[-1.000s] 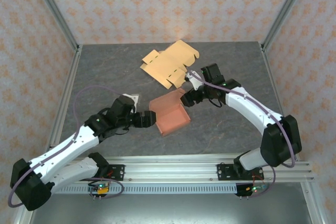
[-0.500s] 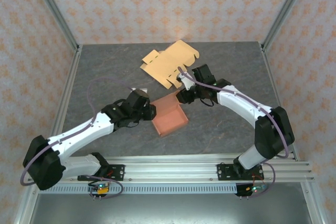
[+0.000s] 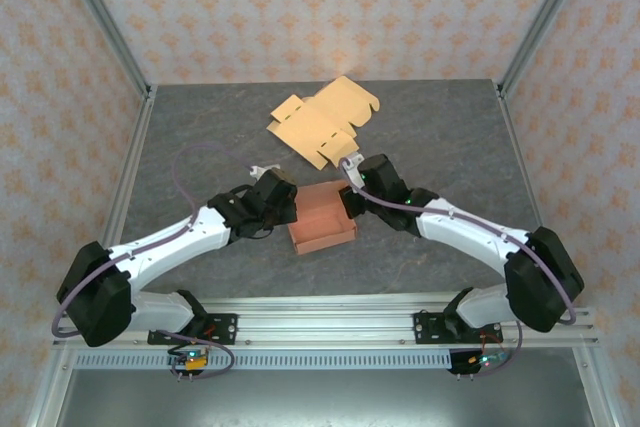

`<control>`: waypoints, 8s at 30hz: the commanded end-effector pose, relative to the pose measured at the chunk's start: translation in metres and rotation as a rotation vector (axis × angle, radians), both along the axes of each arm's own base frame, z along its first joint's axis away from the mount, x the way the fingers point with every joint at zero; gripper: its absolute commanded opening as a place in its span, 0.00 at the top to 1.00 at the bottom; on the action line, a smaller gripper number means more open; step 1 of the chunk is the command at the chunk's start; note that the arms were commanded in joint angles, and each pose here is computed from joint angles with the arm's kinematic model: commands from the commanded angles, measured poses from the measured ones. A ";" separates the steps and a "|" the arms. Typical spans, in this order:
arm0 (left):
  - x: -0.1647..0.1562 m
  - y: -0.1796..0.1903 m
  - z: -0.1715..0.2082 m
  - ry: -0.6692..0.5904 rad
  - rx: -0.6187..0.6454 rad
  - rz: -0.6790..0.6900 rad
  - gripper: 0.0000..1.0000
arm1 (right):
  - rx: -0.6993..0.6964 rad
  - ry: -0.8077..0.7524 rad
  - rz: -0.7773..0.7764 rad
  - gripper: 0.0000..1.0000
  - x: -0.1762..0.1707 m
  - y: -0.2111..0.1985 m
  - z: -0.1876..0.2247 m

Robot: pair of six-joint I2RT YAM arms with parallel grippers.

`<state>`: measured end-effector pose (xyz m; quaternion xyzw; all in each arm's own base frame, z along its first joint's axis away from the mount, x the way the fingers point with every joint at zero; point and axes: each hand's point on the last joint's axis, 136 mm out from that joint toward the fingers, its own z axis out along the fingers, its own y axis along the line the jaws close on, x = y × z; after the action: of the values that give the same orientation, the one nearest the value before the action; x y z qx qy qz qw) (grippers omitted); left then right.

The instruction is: Fold the paper box

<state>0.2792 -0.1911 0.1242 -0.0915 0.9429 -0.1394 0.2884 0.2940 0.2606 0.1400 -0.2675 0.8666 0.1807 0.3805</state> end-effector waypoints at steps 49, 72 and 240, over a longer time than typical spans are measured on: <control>0.015 -0.004 0.006 -0.398 0.291 0.286 1.00 | 0.562 0.290 -0.872 0.07 -0.016 -0.105 0.052; 0.015 -0.009 -0.003 -0.428 0.357 0.292 1.00 | 0.268 0.828 -0.858 0.35 0.020 -0.048 -0.007; -0.051 -0.066 0.017 -0.845 0.364 -1.104 0.18 | 0.726 1.548 -0.898 0.63 -0.042 -0.056 -0.035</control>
<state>0.2192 -0.2500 0.1356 0.4555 0.7052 -0.1907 0.5087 0.2670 0.2083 0.1161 0.3414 0.8202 0.4361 -0.1435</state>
